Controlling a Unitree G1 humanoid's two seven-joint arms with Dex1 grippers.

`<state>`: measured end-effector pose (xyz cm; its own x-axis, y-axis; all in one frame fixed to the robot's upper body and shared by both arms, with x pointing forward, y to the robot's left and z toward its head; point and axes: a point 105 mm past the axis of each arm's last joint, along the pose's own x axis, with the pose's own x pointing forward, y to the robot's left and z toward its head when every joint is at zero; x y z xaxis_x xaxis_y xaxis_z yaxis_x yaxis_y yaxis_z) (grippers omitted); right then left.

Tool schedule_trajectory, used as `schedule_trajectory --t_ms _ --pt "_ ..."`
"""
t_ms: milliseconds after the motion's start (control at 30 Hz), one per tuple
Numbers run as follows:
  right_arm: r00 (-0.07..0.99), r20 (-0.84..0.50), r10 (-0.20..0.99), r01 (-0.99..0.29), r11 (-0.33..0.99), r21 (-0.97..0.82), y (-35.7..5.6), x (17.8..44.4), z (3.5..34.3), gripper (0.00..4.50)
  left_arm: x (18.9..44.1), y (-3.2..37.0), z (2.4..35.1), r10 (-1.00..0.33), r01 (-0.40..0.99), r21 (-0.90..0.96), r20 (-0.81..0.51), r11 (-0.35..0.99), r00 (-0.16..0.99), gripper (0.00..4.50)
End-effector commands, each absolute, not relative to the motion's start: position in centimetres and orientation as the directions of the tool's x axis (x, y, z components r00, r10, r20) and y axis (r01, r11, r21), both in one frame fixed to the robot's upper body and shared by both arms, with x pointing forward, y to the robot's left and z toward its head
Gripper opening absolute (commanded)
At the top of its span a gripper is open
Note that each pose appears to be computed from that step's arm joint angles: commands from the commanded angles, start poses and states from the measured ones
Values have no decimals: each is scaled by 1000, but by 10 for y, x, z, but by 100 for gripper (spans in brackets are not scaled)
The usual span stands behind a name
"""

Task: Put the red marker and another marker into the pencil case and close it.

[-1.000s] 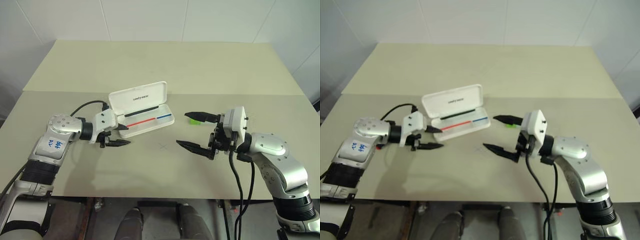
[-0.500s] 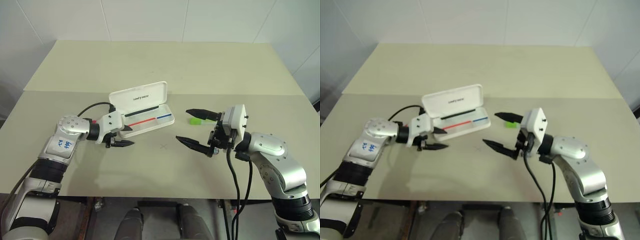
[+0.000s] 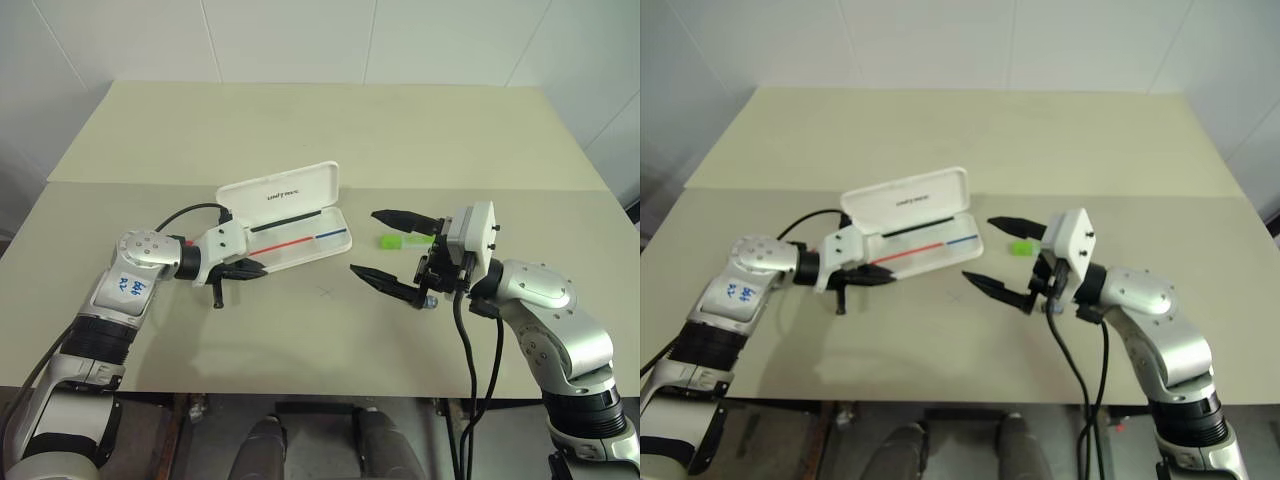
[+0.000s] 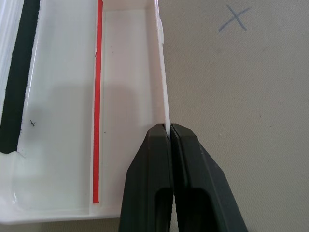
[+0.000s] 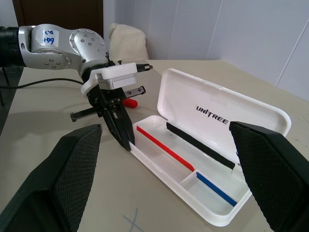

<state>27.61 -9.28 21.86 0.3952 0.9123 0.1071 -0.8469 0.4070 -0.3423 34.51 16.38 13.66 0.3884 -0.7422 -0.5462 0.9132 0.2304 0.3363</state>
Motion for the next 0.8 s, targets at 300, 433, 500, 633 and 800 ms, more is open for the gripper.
schedule_trajectory --t_ms 300,433,500,633,800 --pt "407 46 912 -843 395 -366 -112 266 221 450 305 148 166 -776 951 308 -603 -13 185 3" --pt "421 3 907 -845 394 -363 -124 263 218 450 299 148 169 -766 957 287 -623 -33 161 3" --pt "432 -9 902 -842 400 -361 -129 262 217 450 296 148 167 -764 960 279 -627 -35 154 3" --pt "447 -32 894 -843 408 -351 -136 256 216 450 288 143 160 -771 966 255 -623 -43 130 3" --pt "440 -63 896 -859 399 -319 -136 246 208 450 275 139 147 -769 977 203 -635 -70 77 3"
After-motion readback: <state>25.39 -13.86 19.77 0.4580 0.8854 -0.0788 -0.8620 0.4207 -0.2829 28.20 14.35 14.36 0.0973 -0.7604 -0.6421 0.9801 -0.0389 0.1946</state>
